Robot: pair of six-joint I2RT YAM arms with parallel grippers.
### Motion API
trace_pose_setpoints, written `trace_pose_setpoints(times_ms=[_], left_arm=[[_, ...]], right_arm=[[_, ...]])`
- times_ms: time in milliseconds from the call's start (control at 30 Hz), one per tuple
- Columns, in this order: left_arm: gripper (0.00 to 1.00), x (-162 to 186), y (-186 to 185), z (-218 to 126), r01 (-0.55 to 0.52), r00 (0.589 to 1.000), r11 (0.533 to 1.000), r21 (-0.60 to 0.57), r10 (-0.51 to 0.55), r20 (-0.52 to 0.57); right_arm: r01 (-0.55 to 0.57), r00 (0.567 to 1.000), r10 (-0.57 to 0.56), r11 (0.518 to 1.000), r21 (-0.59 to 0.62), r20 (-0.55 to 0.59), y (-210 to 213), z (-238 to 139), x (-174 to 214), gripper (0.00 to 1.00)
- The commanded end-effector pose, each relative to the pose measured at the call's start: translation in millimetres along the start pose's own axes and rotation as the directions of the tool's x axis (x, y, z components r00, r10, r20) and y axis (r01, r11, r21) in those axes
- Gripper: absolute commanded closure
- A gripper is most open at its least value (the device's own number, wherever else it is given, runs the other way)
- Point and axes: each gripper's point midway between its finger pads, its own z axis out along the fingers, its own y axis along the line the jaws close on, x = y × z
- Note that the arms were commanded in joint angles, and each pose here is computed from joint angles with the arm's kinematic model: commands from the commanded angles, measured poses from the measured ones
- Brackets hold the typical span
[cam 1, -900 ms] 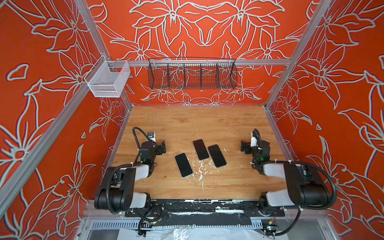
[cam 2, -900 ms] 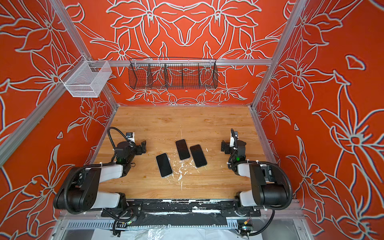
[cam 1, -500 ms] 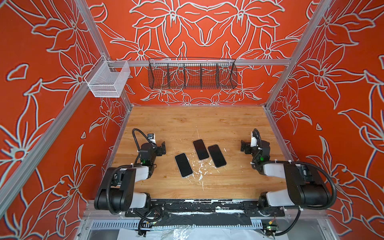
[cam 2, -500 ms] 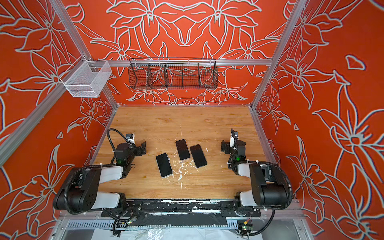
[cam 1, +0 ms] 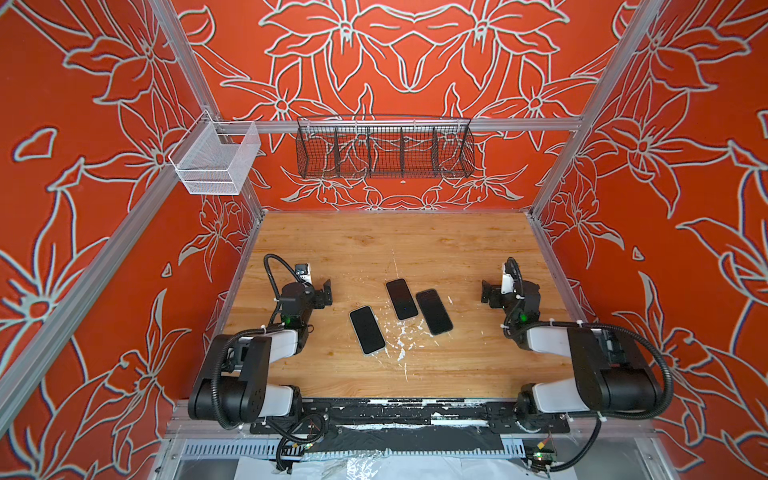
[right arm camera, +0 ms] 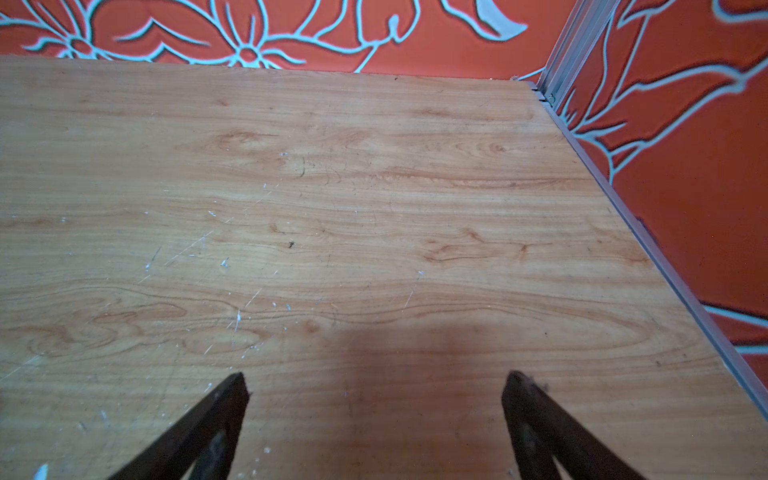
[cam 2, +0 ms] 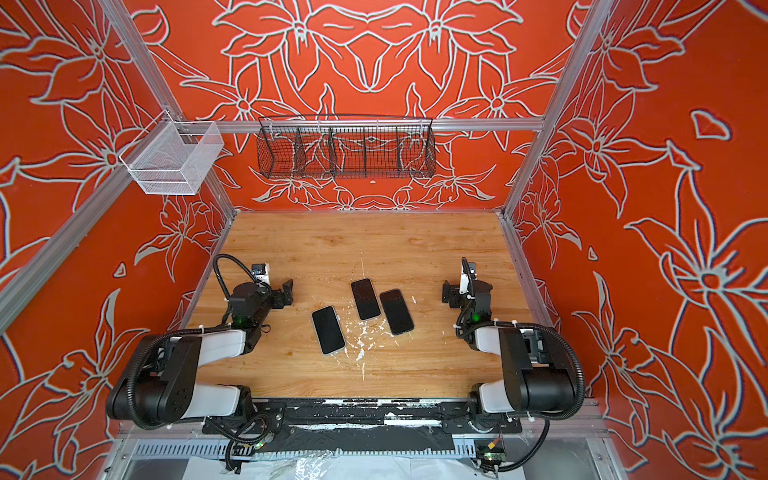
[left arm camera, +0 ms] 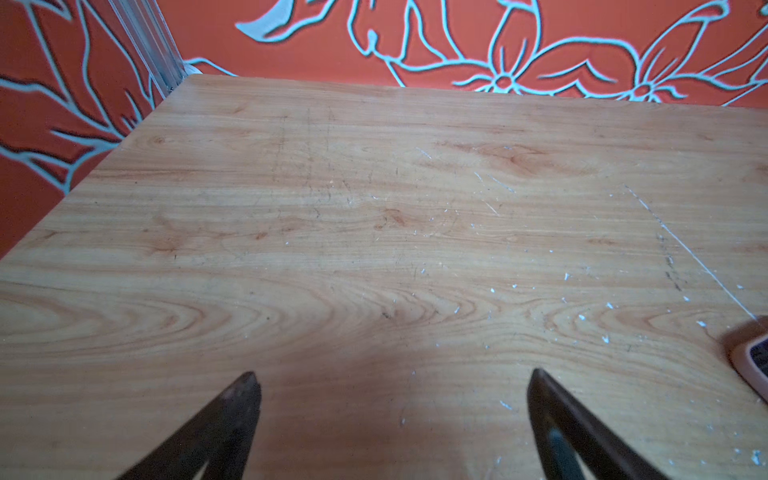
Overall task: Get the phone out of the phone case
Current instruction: 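Raise both arms from rest and move them toward the phones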
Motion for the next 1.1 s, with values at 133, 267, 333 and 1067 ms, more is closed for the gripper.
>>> trace_pose_setpoints(times_ms=[133,267,333,1067], left_arm=[[0.03,4,10,3,0.016,1.0,0.999,-0.052,-0.017,-0.022],[0.03,4,10,3,0.018,0.999,0.999,-0.051,-0.019,-0.026],[0.03,4,11,3,0.019,0.999,0.999,-0.05,-0.021,-0.025],[0.03,-159,-45,-65,0.537,0.817,0.843,0.043,-0.507,-0.273]], right_arm=[[-0.001,0.999,0.0,1.0,0.008,0.032,0,0,-11,0.02],[-0.002,0.999,0.001,1.0,0.008,0.034,0,0,-12,0.02],[0.0,0.999,0.0,1.0,0.008,0.035,0,0,-11,0.02],[-0.309,0.947,0.294,0.943,-0.125,-0.125,23,-89,-139,0.02]])
